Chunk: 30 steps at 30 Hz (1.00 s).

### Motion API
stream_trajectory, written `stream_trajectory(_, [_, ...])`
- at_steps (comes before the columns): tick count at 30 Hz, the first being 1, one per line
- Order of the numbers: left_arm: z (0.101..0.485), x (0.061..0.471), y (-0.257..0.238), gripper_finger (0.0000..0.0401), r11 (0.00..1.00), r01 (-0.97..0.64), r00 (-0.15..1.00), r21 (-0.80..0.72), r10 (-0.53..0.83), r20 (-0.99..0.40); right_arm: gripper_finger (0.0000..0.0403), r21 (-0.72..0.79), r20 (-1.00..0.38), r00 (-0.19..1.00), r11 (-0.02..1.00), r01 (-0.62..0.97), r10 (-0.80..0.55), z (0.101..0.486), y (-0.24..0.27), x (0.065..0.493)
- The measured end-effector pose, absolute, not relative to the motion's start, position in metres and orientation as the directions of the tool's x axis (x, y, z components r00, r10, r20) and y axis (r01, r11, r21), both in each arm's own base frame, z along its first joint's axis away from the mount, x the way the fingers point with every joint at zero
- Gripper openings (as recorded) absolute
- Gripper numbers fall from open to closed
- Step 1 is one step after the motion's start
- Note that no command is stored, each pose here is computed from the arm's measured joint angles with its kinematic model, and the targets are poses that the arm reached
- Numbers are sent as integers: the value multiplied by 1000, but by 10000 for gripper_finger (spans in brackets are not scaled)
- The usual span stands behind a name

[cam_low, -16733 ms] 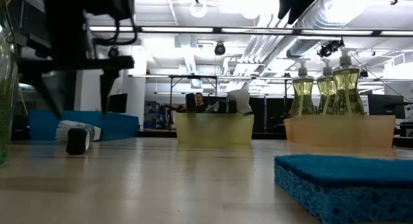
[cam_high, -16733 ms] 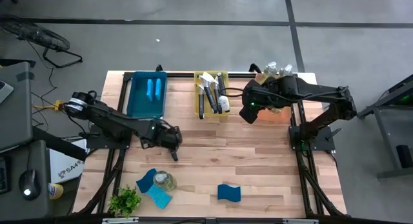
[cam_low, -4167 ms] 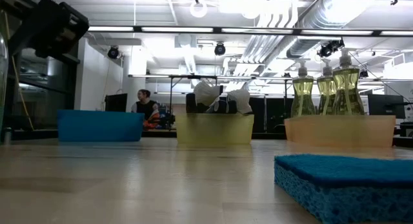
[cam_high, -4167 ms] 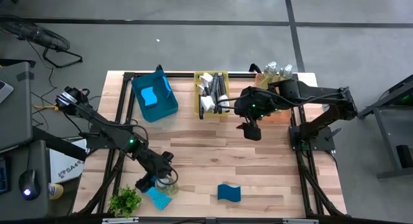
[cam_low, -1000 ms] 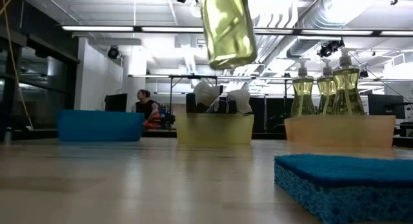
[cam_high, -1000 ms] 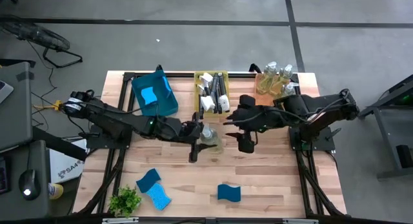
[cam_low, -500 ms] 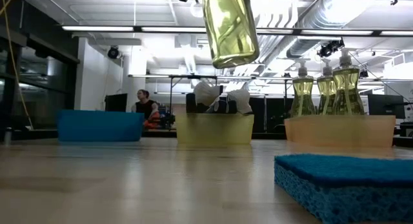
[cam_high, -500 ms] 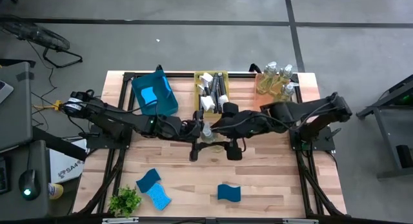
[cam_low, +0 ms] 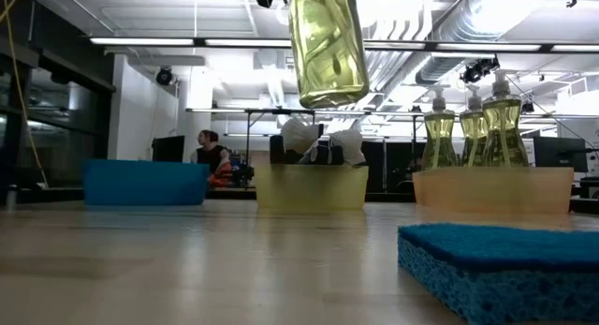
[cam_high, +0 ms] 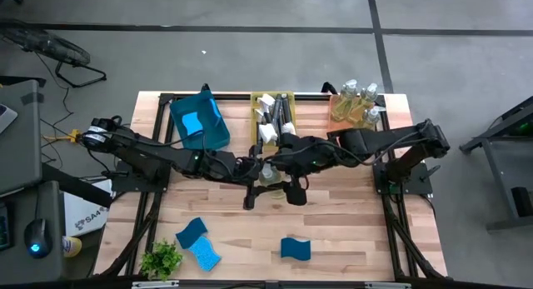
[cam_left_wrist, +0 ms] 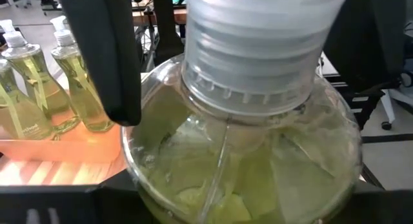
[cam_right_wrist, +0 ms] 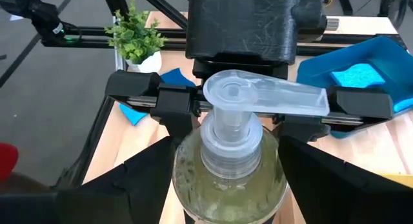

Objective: Pick & Place Kitchen Sink Supplies
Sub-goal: Put the green dishwashing liquid dispenser into the orange bin

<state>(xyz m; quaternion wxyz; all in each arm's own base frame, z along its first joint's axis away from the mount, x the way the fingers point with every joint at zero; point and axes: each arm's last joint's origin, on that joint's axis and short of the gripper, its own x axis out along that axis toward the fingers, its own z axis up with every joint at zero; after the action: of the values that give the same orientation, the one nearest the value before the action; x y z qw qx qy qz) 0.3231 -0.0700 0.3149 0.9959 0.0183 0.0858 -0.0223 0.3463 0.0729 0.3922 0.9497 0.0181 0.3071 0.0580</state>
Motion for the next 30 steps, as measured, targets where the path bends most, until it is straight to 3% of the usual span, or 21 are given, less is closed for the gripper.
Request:
stream_trajectory(17, [321,324,-70,196,996,48,985,77,-35,-170,276,4,-637,766,995,-102,81,393,69,333])
stream_trajectory(21, [329,324,-70,196,996,38,991,75,-28,-128,275,-31,-730,683,997,-67,23,389,65,315])
stream_trajectory(24, [337,323,-69,196,997,34,997,64,-29,-74,275,-45,-722,691,998,-44,-2,391,63,313])
stream_trajectory(30, [332,324,-69,196,997,34,995,70,-28,-93,275,-76,-707,707,997,-30,-33,395,64,312])
